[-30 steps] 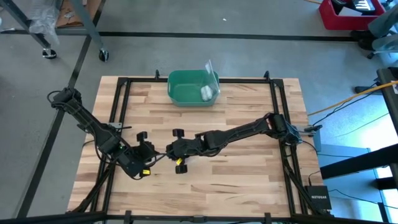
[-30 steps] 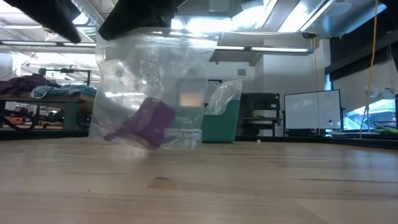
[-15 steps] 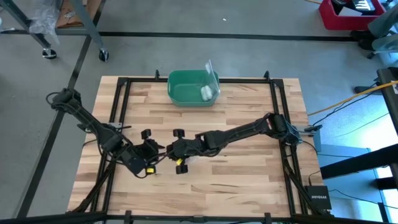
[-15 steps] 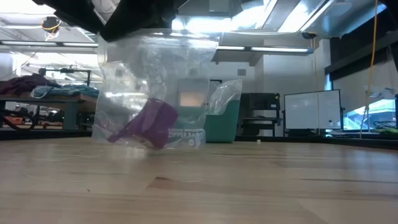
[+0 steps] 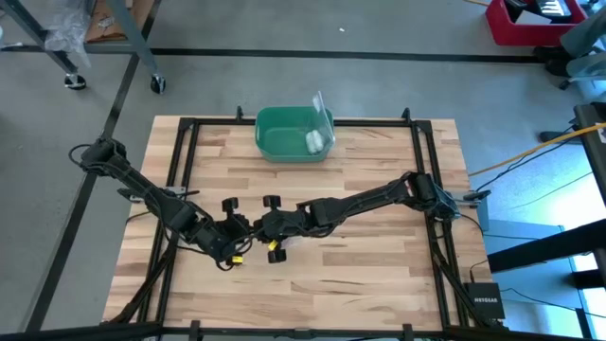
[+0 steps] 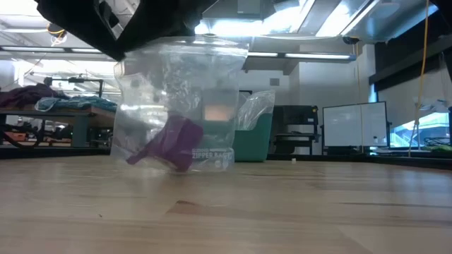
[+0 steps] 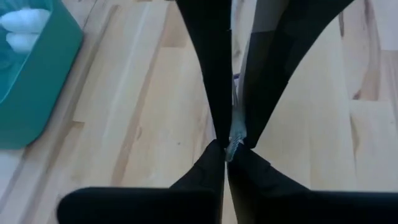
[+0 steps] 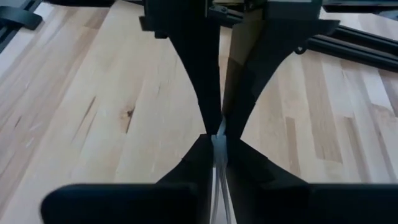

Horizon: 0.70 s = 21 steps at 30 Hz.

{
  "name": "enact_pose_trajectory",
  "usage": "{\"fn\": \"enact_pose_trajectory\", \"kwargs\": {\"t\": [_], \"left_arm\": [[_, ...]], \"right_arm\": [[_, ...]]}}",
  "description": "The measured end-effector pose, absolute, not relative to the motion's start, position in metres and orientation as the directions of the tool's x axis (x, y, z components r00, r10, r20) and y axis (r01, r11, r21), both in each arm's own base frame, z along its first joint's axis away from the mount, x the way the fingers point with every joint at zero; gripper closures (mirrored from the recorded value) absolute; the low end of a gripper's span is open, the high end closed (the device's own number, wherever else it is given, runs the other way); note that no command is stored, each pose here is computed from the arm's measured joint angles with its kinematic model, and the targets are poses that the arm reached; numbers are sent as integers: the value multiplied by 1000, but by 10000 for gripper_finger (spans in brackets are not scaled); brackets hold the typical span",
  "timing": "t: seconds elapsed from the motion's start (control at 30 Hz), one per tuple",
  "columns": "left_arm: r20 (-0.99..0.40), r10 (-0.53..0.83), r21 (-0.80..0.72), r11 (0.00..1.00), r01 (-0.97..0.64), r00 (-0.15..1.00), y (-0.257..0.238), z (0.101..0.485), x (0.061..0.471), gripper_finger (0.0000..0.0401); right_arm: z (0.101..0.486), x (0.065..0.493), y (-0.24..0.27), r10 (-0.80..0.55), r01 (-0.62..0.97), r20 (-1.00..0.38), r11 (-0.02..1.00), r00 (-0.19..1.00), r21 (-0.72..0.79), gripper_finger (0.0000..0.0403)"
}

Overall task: Roll bandage
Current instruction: Close the zip bag

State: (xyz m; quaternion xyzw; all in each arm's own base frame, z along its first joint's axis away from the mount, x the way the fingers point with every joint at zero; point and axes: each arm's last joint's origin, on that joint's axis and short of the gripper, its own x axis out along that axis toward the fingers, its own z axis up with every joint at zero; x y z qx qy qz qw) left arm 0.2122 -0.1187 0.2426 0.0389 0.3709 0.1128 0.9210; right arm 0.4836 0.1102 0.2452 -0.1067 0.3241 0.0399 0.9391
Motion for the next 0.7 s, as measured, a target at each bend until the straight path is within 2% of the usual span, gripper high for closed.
{"fn": "enact_pose_trajectory", "kwargs": {"t": [0.13, 0.3, 0.43, 0.57, 0.7], "left_arm": [[-659, 273, 180, 962, -205, 701, -117, 242, 213, 399], [-604, 385, 229, 922, -311, 698, -115, 242, 209, 400], [-591, 489, 274, 870, -410, 642, -106, 239, 202, 401], [-605, 526, 288, 844, -452, 598, -102, 237, 196, 401], [-611, 498, 280, 863, -420, 615, -107, 237, 194, 401]], "right_arm": [[245, 483, 110, -2, -139, -620, 974, 785, -179, 368], [248, 481, 107, -70, -75, -624, 976, 778, -203, 366], [249, 473, 107, -95, -52, -672, 979, 735, -196, 367], [253, 464, 105, -120, -31, -711, 980, 693, -195, 367], [258, 462, 104, -138, -15, -704, 978, 696, -207, 367]]}}
